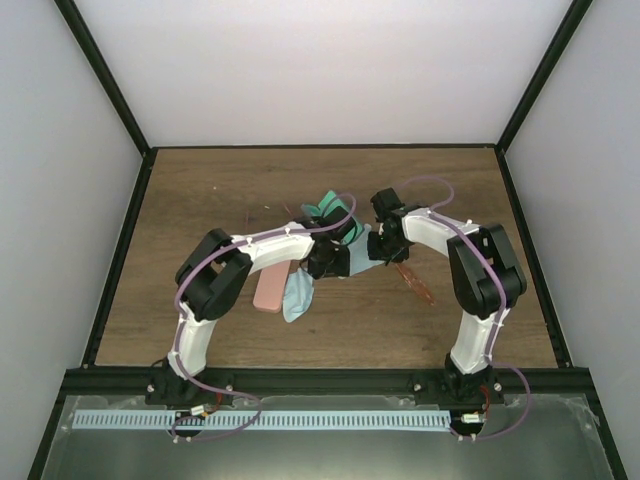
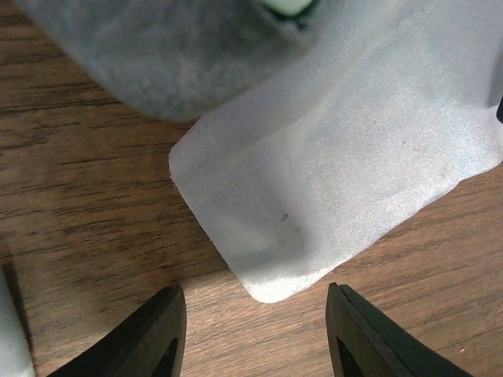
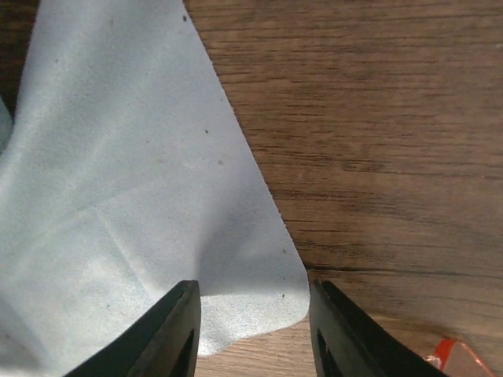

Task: Organize the sunglasses
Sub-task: Adjust the glasses cleaning cloth at the center of the board.

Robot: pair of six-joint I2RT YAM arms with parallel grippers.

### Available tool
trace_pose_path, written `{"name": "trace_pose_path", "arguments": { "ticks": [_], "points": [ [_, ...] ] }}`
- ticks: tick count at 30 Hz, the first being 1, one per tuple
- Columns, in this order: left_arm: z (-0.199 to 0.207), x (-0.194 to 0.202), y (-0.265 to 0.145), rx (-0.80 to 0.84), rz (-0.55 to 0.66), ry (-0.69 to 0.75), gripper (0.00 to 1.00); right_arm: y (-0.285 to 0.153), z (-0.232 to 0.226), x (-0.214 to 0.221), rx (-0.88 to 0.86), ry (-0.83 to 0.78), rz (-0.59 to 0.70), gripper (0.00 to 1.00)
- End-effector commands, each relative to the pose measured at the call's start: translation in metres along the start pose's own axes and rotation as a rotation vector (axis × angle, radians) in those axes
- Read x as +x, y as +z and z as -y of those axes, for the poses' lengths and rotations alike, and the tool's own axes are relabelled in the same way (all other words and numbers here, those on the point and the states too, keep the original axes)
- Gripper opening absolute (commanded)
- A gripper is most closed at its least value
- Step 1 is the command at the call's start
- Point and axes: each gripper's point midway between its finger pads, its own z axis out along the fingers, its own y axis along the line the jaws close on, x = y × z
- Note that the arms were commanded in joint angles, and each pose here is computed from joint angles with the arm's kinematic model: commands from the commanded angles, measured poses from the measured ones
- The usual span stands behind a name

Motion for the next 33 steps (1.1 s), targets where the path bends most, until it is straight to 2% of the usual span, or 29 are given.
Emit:
{"name": "trace_pose_path", "arguments": {
  "ticks": [1,5,14,20,21,22,24,26,29,33],
  "points": [
    [-0.003,0.013,0.009,-0.035,-0.044,-0.019,0.5,0.005,0.002,0.0,0.014,-0.009,0.0,0.36],
    [-0.003,0.015,0.007,-0.039,-0.043,-0.021,0.49,0.005,0.001,0.006,0.002,-0.008,-0.01,0.24],
    [-0.009,0.016,-0.003,-0.064,-0.03,-0.002,0.49,-0.008,-0.003,0.029,-0.059,0.019,-0.027,0.21],
    [-0.01,0.019,-0.002,-0.056,-0.032,-0.009,0.48,-0.007,-0.002,0.039,-0.072,0.027,-0.03,0.14],
    [-0.01,0.019,-0.002,-0.054,-0.032,-0.008,0.48,-0.006,-0.001,0.038,-0.068,0.029,-0.029,0.15],
    [-0.01,0.019,-0.001,-0.053,-0.035,-0.008,0.48,-0.005,0.0,0.037,-0.062,0.029,-0.029,0.2],
    [-0.009,0.02,-0.001,-0.05,-0.036,-0.008,0.48,-0.005,0.002,0.032,-0.042,0.035,-0.026,0.4],
    [-0.009,0.019,-0.001,-0.048,-0.035,-0.01,0.48,-0.004,0.005,0.025,-0.03,0.043,-0.023,0.46],
    [-0.009,0.019,-0.002,-0.049,-0.033,-0.007,0.48,-0.001,0.011,0.014,-0.01,0.049,-0.013,0.47],
    [-0.01,0.019,-0.003,-0.056,-0.031,-0.002,0.48,0.004,0.011,0.006,-0.007,0.044,-0.018,0.38]
  ]
}}
